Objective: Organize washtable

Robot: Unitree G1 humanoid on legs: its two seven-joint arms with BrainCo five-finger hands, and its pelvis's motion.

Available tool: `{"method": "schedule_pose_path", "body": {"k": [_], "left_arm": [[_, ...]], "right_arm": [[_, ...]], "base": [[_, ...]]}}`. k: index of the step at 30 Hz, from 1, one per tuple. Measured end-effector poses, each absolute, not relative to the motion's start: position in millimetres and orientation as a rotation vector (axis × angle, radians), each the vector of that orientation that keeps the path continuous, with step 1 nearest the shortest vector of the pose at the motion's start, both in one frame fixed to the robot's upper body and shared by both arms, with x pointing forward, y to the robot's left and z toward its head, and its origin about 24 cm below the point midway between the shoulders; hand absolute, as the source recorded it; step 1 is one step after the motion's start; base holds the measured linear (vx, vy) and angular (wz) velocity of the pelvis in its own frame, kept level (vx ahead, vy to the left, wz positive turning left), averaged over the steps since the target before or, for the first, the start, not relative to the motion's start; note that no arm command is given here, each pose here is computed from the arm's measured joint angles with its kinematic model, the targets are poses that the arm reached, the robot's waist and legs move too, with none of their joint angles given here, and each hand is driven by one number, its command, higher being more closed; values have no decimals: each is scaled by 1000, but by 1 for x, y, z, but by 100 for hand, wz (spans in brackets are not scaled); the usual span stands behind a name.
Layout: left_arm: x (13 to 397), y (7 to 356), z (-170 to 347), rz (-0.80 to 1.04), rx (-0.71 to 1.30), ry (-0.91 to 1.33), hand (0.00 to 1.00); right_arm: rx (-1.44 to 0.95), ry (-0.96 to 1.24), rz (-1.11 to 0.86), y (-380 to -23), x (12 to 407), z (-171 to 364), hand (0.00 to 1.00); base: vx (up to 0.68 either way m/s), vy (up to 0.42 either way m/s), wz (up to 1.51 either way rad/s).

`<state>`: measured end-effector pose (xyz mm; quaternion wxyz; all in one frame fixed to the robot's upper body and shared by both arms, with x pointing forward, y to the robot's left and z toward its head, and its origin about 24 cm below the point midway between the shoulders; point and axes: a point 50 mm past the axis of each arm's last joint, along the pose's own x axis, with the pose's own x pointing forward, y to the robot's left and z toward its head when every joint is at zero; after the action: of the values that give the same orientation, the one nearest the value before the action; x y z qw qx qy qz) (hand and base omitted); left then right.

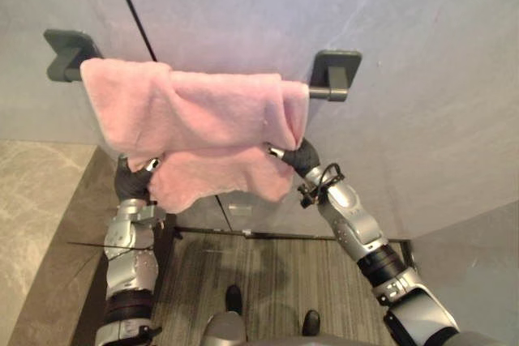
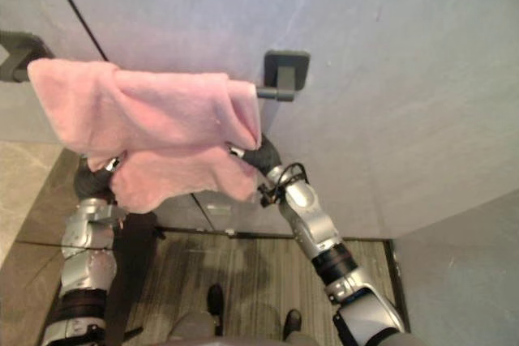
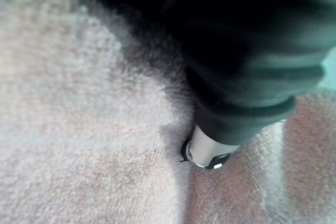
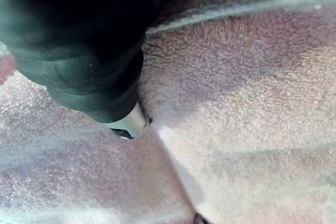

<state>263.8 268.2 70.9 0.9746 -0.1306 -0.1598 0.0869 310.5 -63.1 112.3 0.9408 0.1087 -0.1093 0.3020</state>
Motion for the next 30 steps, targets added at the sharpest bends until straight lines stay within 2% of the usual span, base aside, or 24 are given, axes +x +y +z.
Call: {"method": "schedule_pose_path", "body": {"k": [30], "left_arm": [[264, 279, 88, 246, -270, -398, 100]], "right_arm": [[195, -263, 680, -46, 313, 128, 100]], "base": [[0, 0, 0]]}}
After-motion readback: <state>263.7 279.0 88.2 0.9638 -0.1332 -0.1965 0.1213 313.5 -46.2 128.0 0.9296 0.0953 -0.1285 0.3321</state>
